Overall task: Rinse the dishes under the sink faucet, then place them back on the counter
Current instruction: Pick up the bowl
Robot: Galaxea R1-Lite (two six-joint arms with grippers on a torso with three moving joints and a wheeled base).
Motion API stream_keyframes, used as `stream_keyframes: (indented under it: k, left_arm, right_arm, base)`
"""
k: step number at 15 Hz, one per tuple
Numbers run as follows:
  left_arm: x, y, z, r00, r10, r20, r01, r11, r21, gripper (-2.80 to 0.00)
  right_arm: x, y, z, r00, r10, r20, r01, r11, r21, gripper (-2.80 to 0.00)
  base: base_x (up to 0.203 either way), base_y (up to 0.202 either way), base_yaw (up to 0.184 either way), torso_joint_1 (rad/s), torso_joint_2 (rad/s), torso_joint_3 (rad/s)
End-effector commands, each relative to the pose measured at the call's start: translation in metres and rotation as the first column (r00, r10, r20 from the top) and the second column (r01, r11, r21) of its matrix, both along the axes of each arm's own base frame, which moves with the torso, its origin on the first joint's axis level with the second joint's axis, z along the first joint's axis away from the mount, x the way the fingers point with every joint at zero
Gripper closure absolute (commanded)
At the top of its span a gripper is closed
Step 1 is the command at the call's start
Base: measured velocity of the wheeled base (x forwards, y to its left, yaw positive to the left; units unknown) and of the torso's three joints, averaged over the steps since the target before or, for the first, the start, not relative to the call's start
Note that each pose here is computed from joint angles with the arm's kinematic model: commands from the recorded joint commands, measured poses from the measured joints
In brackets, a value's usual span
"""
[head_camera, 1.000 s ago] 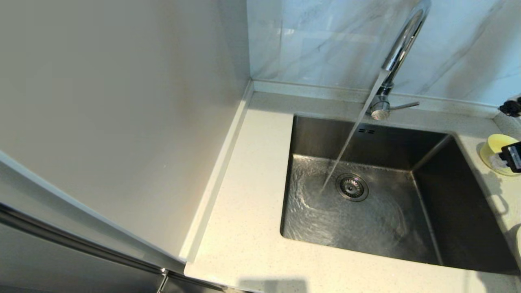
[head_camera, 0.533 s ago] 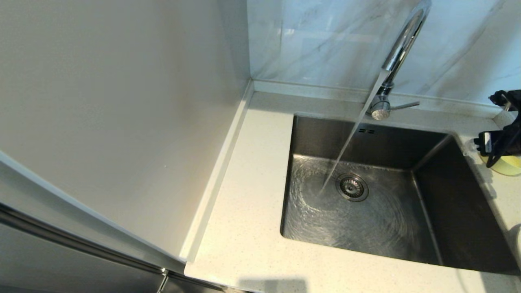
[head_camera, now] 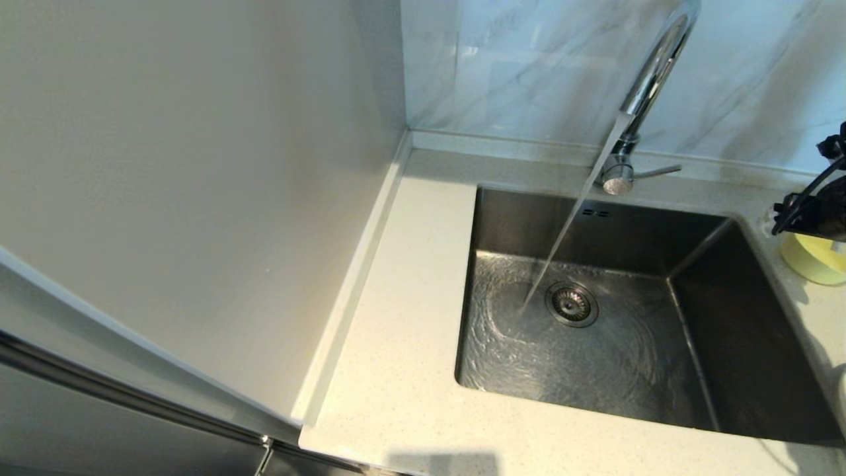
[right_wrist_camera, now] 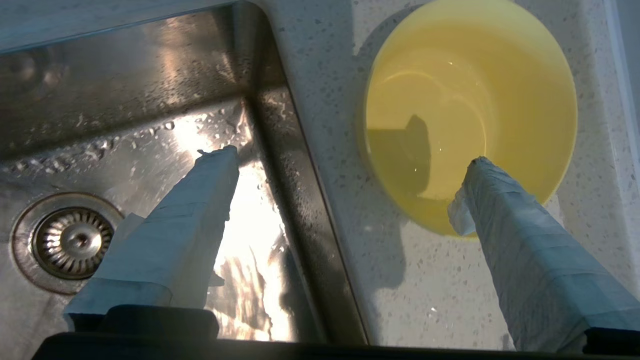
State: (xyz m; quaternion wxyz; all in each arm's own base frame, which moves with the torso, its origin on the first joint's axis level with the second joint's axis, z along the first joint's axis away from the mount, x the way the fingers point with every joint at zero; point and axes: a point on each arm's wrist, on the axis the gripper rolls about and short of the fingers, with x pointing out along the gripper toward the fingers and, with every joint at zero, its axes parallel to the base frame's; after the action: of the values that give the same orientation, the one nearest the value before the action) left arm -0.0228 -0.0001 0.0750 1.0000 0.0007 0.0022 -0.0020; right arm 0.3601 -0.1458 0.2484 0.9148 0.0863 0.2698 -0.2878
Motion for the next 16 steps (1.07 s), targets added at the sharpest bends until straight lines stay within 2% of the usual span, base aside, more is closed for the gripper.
stream_keyframes:
  k: [1, 4, 7, 14, 15, 16]
  left_arm:
    - [0.0, 0.0, 0.0, 1.0, -0.001, 0.0, 0.001, 1.0, 0.0, 0.0]
    - [0.0, 0.0, 0.0, 1.0, -0.001, 0.0, 0.001, 1.0, 0.0, 0.0]
    - [0.0, 0.0, 0.0, 1.0, -0.001, 0.0, 0.001, 1.0, 0.0, 0.0]
    - [0.0, 0.0, 0.0, 1.0, -0.001, 0.0, 0.001, 1.0, 0.0, 0.0]
    - [0.0, 0.0, 0.0, 1.0, -0.001, 0.0, 0.001, 1.0, 0.0, 0.0]
    - [0.0, 0.0, 0.0, 1.0, -0.001, 0.0, 0.001, 1.0, 0.0, 0.0]
  right_arm:
    - [0.01, -0.008, -0.013, 1.0, -0.015, -0.027, 0.015, 1.0, 0.009, -2.8]
    - [0.019, -0.016, -0.023, 0.999, -0.027, -0.043, 0.028, 0.999, 0.019, -2.8]
    - [0.032, -0.027, -0.029, 0.998, -0.053, -0.023, 0.054, 0.998, 0.027, -2.8]
    - [0.04, -0.043, -0.03, 0.996, -0.087, -0.002, 0.087, 0.996, 0.014, -2.8]
    - [0.039, -0.045, -0.031, 0.995, -0.1, -0.014, 0.1, 0.995, 0.01, 0.0]
    - [0.038, -0.046, -0.03, 0.994, -0.106, -0.016, 0.106, 0.994, 0.01, 0.0]
  base:
    - [0.0, 0.0, 0.0, 0.0, 0.0, 0.0]
    - [0.0, 0.0, 0.0, 0.0, 0.0, 0.0]
    - [0.0, 0.0, 0.0, 0.0, 0.0, 0.0]
    - [0.0, 0.0, 0.0, 0.0, 0.0, 0.0]
    - [0.0, 0.0, 0.0, 0.0, 0.0, 0.0]
    - [0.0, 0.0, 0.0, 0.0, 0.0, 0.0]
